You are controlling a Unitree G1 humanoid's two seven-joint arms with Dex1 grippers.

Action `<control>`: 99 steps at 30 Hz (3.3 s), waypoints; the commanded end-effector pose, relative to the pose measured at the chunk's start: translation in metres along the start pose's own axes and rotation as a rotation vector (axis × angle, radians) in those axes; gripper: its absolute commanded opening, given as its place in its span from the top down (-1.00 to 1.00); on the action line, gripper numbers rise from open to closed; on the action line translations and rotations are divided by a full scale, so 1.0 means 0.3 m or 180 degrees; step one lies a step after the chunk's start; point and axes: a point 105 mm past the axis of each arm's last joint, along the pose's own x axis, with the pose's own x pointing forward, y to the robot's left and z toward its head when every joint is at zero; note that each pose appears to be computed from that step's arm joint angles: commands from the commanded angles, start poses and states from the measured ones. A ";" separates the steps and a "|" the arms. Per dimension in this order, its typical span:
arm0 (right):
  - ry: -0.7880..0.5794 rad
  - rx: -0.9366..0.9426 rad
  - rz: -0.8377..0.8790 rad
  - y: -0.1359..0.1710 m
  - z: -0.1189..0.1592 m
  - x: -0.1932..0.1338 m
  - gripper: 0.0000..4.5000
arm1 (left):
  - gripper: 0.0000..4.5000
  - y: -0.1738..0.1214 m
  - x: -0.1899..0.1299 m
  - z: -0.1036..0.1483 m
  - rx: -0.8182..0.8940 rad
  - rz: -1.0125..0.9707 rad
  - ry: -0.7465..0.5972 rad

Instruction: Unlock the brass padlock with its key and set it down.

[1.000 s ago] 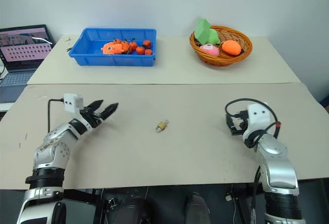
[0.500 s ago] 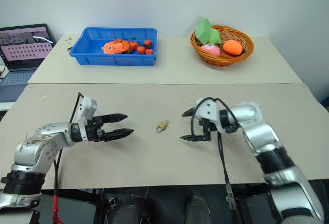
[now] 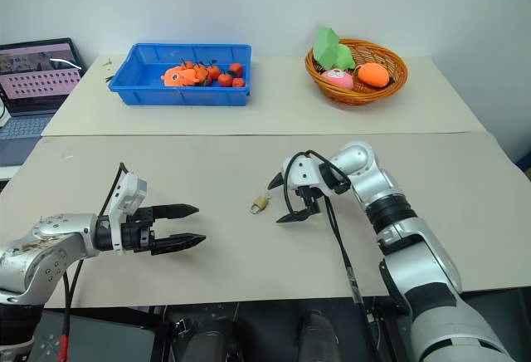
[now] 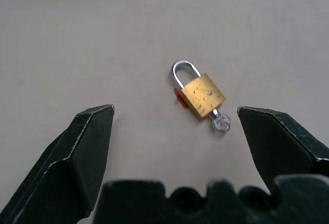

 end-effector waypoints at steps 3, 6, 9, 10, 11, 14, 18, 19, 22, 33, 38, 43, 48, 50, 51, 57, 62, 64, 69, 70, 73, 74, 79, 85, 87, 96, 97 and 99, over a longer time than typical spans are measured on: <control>0.0005 -0.0335 0.0098 -0.052 0.058 0.025 -1.00 | -0.98 -0.033 -0.015 0.021 0.0066 -0.0036 -0.0003; -0.0016 -0.0395 0.0201 -0.062 0.079 0.046 -1.00 | -0.98 -0.035 -0.021 0.019 0.0046 -0.0024 0.0009; 0.0042 -0.0373 0.0293 -0.061 0.070 0.075 -1.00 | -0.98 -0.042 -0.025 0.019 0.0034 -0.0026 0.0031; 0.0051 -0.0338 0.0340 -0.054 0.063 0.087 -1.00 | -0.98 -0.045 -0.028 0.018 0.0031 -0.0025 0.0047; 0.0038 -0.0267 0.0390 -0.046 0.056 0.100 -1.00 | -0.98 -0.048 -0.031 0.018 0.0025 -0.0024 0.0061; -0.0016 -0.0091 0.0473 -0.030 0.045 0.126 -1.00 | -0.98 -0.055 -0.043 0.017 0.0022 -0.0011 0.0099; 0.0013 0.0160 0.0428 -0.018 0.010 0.152 -1.00 | -0.98 -0.071 -0.066 0.024 0.0016 0.0008 0.0143; 0.0008 0.0218 0.0403 -0.017 0.004 0.156 -1.00 | -0.98 -0.077 -0.071 0.025 0.0014 0.0007 0.0152; 0.0042 0.0308 0.0338 -0.019 -0.010 0.166 -1.00 | -0.98 -0.091 -0.084 0.028 -0.0001 0.0017 0.0180; 0.0194 0.0356 0.0056 -0.072 -0.012 0.164 -1.00 | -0.98 -0.122 -0.109 0.035 -0.0038 0.0086 0.0212; 0.0201 0.0381 -0.0035 -0.084 -0.011 0.172 -1.00 | -0.98 -0.127 -0.114 0.038 -0.0037 0.0101 0.0224; 0.0194 0.0394 -0.0066 -0.086 -0.010 0.177 -1.00 | -0.98 -0.123 -0.109 0.047 -0.0002 0.0109 0.0222; 0.0231 0.0415 -0.0110 -0.087 -0.023 0.166 -0.39 | -1.00 -0.125 -0.104 0.048 0.0010 0.0097 0.0227; 0.0239 0.0420 -0.0125 -0.088 -0.025 0.165 -0.09 | -1.00 -0.126 -0.103 0.047 0.0014 0.0094 0.0233; 0.0241 0.0420 -0.0128 -0.089 -0.025 0.165 0.03 | -1.00 -0.126 -0.103 0.046 0.0016 0.0094 0.0234; 0.0240 0.0421 -0.0112 -0.082 -0.028 0.171 0.61 | -1.00 -0.125 -0.101 0.052 0.0028 0.0096 0.0229; 0.0229 0.0414 -0.0122 -0.084 -0.025 0.175 0.61 | -1.00 -0.126 -0.099 0.053 0.0038 0.0101 0.0222; 0.0228 0.0401 -0.0153 -0.087 -0.025 0.176 0.61 | -1.00 -0.122 -0.095 0.055 0.0040 0.0109 0.0213; 0.0055 0.0243 -0.0321 -0.131 0.021 0.137 0.61 | -1.00 -0.096 -0.085 0.055 0.0045 0.0178 0.0179; -0.0008 0.0177 -0.0405 -0.155 0.045 0.118 0.61 | -1.00 -0.088 -0.081 0.057 0.0044 0.0185 0.0158; -0.0220 0.0029 -0.0496 -0.196 0.109 0.071 0.61 | -1.00 -0.074 -0.062 0.064 0.0048 0.0166 0.0104; -0.0298 -0.0030 -0.0518 -0.208 0.134 0.057 0.61 | -1.00 -0.067 -0.052 0.064 0.0049 0.0156 0.0089; -0.0517 -0.0245 -0.0527 -0.226 0.217 0.028 0.61 | -1.00 -0.042 -0.003 0.065 0.0064 0.0072 -0.0005; -0.0708 -0.0166 -0.0290 -0.145 0.272 0.214 0.61 | -1.00 0.013 0.029 0.099 0.0158 0.0102 -0.0151; -0.0674 -0.0051 -0.0304 -0.127 0.265 0.287 0.61 | -1.00 0.028 0.024 0.107 0.0193 0.0127 -0.0157; -0.0352 0.0240 -0.0532 -0.105 0.207 0.466 0.61 | -1.00 0.080 -0.073 0.210 0.0508 0.0320 -0.0128; -0.0327 0.0258 -0.0548 -0.104 0.199 0.468 0.61 | -1.00 0.080 -0.078 0.218 0.0535 0.0329 -0.0130; -0.0335 0.0312 -0.0576 -0.104 0.191 0.469 0.61 | -1.00 0.077 -0.088 0.231 0.0603 0.0337 -0.0109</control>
